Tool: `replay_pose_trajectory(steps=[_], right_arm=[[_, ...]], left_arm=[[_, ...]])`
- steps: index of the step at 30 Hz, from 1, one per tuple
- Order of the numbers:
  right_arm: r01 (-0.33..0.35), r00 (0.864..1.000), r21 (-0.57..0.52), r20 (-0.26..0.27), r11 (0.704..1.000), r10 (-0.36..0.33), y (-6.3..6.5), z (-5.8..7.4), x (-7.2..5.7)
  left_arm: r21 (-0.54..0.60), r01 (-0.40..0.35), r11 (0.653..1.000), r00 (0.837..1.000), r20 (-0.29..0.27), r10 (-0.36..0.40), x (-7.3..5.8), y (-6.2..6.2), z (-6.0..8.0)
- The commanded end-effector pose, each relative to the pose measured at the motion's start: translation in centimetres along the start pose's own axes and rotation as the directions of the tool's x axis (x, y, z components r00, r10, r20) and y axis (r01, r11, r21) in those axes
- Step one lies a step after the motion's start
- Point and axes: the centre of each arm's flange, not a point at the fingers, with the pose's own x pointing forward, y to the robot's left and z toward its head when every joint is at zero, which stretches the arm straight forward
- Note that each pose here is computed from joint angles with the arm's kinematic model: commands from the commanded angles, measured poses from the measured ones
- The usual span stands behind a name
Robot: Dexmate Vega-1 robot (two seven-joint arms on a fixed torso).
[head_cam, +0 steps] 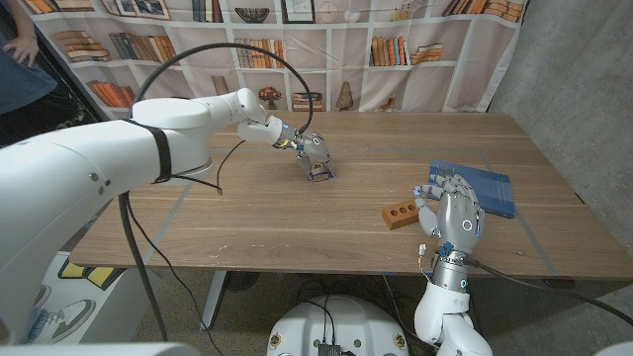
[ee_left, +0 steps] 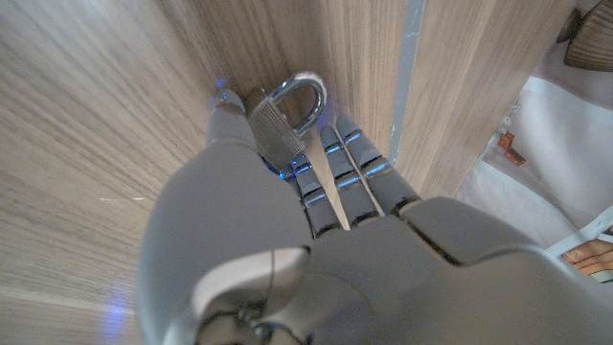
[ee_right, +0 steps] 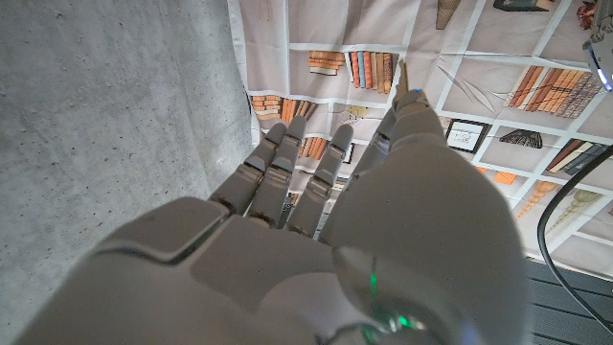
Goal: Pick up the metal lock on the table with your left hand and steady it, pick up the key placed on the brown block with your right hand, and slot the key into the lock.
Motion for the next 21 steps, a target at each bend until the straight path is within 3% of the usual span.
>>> replay_pose_trajectory(steps=[1, 21], right_arm=[[-0.007, 1.0, 0.001, 0.012, 1.0, 0.007, 0.2, 0.1, 0.4], [-0.016, 1.0, -0.004, 0.015, 1.0, 0.016, 0.2, 0.5, 0.7]], left_arm=[[-0.043, 0.011, 0.999, 1.0, -0.02, -0.012, 0.3, -0.8, 0.4], [-0.155, -0.011, 0.988, 0.999, -0.043, 0.004, 0.8, -2.0, 1.6]])
